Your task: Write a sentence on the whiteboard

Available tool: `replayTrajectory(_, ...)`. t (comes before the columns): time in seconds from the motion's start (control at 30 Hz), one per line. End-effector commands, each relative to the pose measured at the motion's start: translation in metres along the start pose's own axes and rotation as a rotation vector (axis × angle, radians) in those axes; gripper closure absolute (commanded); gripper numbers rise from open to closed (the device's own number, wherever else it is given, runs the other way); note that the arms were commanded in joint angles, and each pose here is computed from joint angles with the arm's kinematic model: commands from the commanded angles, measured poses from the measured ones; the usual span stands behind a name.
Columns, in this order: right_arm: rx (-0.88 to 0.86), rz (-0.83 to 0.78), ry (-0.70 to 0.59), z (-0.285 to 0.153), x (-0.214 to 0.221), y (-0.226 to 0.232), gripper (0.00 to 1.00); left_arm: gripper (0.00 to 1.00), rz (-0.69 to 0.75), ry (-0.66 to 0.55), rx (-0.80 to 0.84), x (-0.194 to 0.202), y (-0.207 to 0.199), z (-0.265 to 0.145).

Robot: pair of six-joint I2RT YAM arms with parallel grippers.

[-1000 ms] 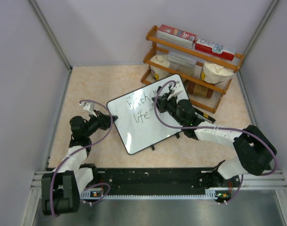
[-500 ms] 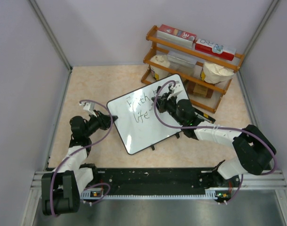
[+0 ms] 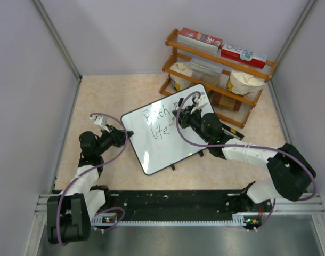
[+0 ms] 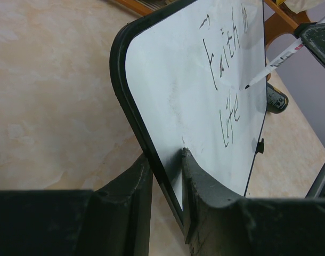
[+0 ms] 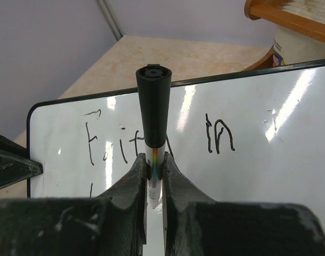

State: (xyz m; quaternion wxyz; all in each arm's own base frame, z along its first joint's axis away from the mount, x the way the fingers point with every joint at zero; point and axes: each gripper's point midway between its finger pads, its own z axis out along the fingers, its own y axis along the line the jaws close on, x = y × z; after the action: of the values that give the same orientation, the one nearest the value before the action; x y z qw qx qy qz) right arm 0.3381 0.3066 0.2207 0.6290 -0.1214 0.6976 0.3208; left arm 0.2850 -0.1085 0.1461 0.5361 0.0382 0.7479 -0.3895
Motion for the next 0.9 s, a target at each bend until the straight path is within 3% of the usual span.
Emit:
replayTrajectory(0.0,-0.036,0.024,-0.087,-0.01,-0.035,0.014,1.0,1.0,0.061,0.006,-0.033,0.004,0.011,0.001)
replayTrajectory(0.23,0.009,0.014,-0.098,-0.009,-0.045,0.006,1.0,1.0,0.06,0.008,-0.034,0.004,0.011,0.001)
replayTrajectory(0.87,0.123,0.038,-0.032,0.001,-0.016,-0.026,1.0,1.0,0.062,0.006,-0.032,0.003,0.01,0.001)
